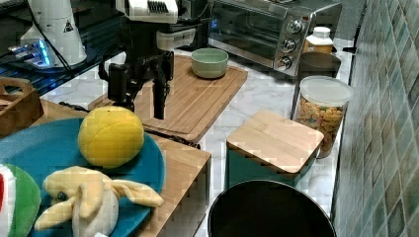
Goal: Open the drawer.
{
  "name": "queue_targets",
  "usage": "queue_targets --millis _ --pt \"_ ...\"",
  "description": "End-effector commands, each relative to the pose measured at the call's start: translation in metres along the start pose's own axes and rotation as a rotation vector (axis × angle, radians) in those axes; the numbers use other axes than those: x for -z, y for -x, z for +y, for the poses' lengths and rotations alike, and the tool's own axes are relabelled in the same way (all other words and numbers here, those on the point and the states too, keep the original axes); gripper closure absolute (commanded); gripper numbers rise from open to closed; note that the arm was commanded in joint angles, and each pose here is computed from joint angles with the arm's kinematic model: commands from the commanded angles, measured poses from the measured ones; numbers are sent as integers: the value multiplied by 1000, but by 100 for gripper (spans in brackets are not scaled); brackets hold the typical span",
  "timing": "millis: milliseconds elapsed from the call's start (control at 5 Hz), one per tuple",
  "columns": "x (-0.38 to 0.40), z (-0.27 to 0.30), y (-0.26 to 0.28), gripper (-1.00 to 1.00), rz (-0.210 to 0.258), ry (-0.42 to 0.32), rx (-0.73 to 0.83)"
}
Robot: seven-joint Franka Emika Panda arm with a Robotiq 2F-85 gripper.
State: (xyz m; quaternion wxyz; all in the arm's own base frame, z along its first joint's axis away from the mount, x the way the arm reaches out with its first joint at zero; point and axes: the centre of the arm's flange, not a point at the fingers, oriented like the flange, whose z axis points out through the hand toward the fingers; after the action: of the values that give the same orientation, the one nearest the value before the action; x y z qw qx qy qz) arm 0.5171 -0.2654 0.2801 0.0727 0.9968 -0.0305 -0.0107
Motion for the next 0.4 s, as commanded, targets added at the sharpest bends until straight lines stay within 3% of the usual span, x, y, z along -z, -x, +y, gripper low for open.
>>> queue_targets --millis 200,400 --pt "-50 -13 12 -100 6 -73 -41" --pt "-51 -20 15 -100 -42 -71 -17"
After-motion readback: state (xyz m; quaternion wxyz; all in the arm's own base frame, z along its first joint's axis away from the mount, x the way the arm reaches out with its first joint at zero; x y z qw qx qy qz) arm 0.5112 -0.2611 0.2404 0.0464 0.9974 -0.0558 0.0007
